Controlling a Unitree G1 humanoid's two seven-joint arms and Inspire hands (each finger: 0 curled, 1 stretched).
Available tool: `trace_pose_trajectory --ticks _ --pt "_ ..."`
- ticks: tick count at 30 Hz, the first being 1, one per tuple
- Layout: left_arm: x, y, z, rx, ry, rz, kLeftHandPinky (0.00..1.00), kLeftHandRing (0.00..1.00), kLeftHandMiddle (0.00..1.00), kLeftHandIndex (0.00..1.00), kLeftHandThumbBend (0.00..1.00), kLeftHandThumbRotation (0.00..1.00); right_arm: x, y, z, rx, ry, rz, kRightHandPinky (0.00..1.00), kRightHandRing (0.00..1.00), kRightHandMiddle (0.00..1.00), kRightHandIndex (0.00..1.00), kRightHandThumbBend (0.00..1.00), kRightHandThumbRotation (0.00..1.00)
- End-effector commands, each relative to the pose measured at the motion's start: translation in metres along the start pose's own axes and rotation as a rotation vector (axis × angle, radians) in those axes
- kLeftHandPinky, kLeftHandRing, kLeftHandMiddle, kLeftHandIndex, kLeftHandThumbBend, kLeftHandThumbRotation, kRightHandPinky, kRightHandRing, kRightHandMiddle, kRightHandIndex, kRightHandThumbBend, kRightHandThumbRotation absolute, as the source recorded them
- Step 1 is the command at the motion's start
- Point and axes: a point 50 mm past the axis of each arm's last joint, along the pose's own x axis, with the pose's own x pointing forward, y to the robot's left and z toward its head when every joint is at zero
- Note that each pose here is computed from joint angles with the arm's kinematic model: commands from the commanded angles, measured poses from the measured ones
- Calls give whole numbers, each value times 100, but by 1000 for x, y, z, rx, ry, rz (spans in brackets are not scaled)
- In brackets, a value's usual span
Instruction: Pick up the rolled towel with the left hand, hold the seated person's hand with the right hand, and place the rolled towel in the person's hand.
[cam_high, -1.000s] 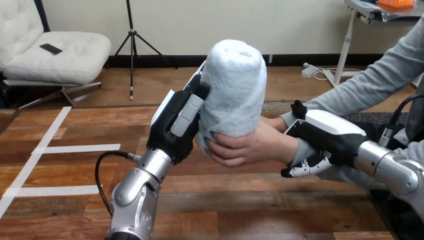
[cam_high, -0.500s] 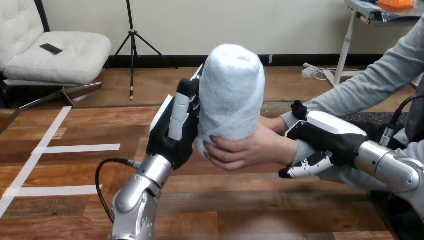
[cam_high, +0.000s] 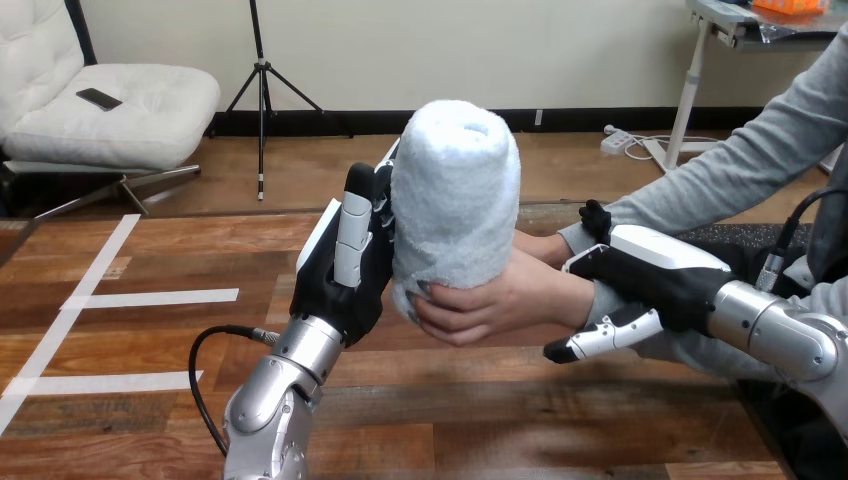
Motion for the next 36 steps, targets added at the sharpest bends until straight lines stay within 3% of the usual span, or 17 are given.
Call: trace_pose_trajectory --ticks 1,16,28,36 --pt "15 -4 22 44 -106 -33 96 100 98 96 100 100 4 -20 12 -34 -43 -61 65 72 75 77 100 75" --pt "14 -3 22 71 -108 -16 94 98 97 94 100 100 3 -19 12 -48 -21 -47 68 79 82 84 100 92" --pt "12 -2 24 98 -124 -8 90 95 94 94 100 98 2 -17 11 47 -36 -70 71 81 84 86 100 93" --pt "6 -1 28 209 -137 -8 89 93 93 94 100 99 0 -15 9 124 -45 -103 72 82 85 86 100 98"
